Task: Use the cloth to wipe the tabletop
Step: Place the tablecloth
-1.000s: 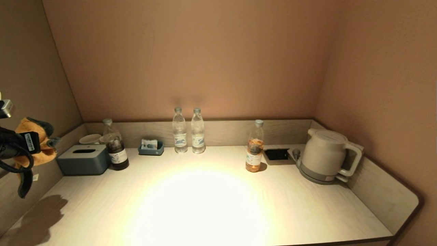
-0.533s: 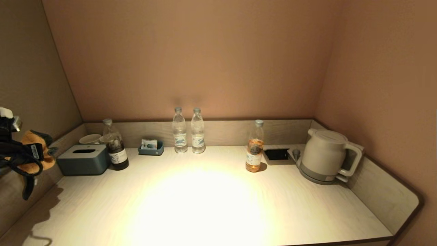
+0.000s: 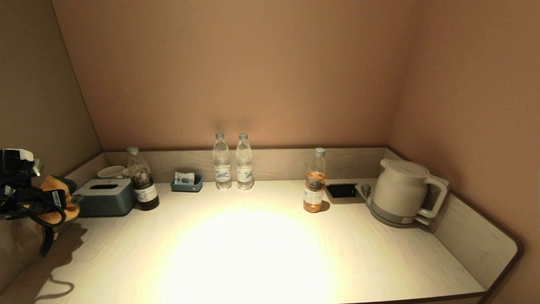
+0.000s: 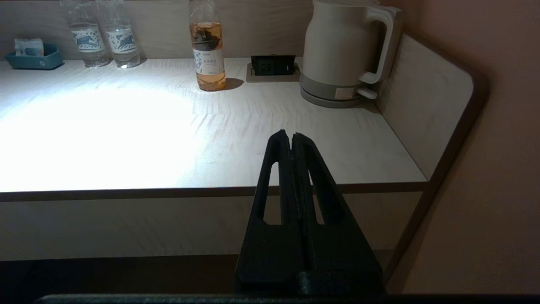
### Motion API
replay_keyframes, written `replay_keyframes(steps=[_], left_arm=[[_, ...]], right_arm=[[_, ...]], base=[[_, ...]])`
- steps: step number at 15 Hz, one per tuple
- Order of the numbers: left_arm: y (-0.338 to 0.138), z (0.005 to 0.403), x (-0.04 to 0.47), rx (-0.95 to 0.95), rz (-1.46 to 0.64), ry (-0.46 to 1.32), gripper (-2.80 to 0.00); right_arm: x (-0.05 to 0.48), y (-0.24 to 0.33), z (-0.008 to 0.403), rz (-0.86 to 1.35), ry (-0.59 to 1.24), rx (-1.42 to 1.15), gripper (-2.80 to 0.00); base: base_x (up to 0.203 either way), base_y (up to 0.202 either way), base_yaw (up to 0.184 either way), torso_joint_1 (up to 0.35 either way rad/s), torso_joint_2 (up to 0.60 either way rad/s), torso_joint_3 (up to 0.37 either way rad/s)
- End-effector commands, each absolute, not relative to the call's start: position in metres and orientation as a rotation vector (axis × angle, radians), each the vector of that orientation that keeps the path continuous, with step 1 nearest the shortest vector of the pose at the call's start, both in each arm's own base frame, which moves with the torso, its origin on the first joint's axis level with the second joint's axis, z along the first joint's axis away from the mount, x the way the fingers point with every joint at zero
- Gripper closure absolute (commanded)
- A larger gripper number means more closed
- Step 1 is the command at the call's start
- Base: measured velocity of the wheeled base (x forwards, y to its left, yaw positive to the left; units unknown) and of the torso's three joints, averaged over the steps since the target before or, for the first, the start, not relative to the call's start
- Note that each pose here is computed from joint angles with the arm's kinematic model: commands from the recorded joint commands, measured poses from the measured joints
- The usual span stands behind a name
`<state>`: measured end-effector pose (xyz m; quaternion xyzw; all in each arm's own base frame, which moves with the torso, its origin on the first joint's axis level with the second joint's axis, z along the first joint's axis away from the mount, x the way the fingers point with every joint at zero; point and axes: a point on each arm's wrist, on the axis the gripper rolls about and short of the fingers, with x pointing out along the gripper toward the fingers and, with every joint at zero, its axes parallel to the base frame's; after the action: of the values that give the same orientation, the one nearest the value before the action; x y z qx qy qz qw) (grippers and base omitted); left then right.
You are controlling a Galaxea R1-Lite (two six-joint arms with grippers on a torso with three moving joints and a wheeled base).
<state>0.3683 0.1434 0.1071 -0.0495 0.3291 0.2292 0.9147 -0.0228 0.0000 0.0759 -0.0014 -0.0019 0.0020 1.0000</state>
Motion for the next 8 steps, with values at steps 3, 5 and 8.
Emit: replay_keyframes(steps=[3, 5, 8], left_arm=[[0.144, 0.094, 0.372, -0.122, 0.431, 0.703, 0.0], [0.144, 0.091, 0.372, -0.138, 0.4, 0.709, 0.0], [0.15, 0.089, 0.372, -0.156, 0.383, 0.708, 0.0]], right_arm=[[-0.023, 0.0, 0.076, 0.005, -0.005, -0.003, 0.0], [-0.023, 0.0, 0.076, 0.006, -0.005, -0.003, 0.0], [-0.023, 0.0, 0.076, 0.005, -0.005, -0.003, 0.0]], base=[[0.0, 0.0, 0.0, 0.0, 0.0, 0.0], [0.0, 0.0, 0.0, 0.0, 0.0, 0.0], [0.0, 0.0, 0.0, 0.0, 0.0, 0.0]])
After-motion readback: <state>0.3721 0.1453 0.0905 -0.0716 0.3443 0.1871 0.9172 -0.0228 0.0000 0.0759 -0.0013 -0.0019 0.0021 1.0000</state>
